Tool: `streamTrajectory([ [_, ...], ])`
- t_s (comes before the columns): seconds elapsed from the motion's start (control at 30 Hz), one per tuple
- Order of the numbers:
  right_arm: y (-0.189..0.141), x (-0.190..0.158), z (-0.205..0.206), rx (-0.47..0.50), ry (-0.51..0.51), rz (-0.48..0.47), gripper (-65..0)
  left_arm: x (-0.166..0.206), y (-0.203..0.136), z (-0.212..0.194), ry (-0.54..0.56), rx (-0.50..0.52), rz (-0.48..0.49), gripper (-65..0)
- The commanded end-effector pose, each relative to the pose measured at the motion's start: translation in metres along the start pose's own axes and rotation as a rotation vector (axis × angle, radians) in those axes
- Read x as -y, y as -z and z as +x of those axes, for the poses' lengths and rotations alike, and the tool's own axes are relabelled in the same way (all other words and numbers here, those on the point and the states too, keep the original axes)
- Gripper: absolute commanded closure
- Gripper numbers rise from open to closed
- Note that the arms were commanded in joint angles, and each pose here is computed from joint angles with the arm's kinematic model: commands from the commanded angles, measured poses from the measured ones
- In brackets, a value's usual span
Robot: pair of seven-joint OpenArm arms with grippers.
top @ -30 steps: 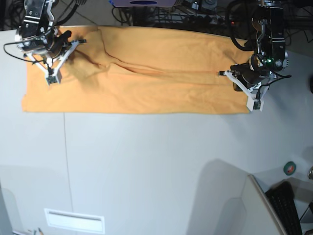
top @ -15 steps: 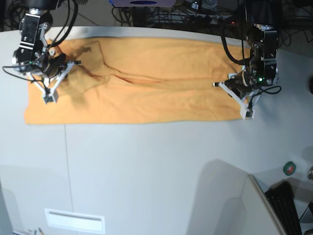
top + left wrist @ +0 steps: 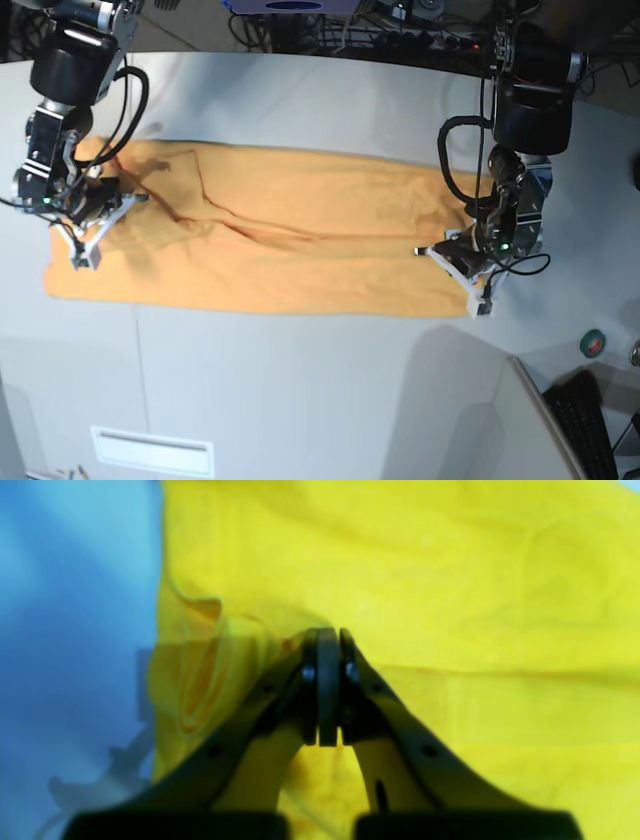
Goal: Layout the t-shirt on the table in an organized manner, then fold the t-shirt properly
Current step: 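Pull the folded orange strip along the table with both grippers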
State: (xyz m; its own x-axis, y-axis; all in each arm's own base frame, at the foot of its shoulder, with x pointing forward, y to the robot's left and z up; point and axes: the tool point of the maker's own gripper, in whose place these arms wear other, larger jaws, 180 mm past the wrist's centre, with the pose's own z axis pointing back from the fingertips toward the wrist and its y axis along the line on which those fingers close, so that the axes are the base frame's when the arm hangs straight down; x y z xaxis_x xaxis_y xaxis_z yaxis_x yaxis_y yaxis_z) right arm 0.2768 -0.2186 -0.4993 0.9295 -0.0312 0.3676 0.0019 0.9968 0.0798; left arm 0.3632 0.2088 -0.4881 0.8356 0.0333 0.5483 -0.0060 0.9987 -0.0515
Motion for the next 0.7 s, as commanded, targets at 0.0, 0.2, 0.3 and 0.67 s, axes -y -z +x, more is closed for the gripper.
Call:
streamTrajectory([
  [0.0,-0.004,0.01,0.006,0.007,-0.001,-0.029,0.0,0.001,-0.004,0.012,0.007,0.018,-0.007,0.0],
  [0.2,-0.003,0.008,0.003,0.001,-0.003,-0.026,0.0,0.01,-0.02,0.027,0.031,0.077,-0.023,0.0],
  [0.3,-0.002,0.005,0.003,0.001,-0.003,-0.021,0.0,0.007,-0.021,0.035,-0.033,0.102,-0.022,0.0],
  [0.67,-0.002,0.005,-0.001,-0.005,-0.002,-0.02,0.0,-0.038,-0.019,0.004,-0.218,0.062,0.048,0.0],
])
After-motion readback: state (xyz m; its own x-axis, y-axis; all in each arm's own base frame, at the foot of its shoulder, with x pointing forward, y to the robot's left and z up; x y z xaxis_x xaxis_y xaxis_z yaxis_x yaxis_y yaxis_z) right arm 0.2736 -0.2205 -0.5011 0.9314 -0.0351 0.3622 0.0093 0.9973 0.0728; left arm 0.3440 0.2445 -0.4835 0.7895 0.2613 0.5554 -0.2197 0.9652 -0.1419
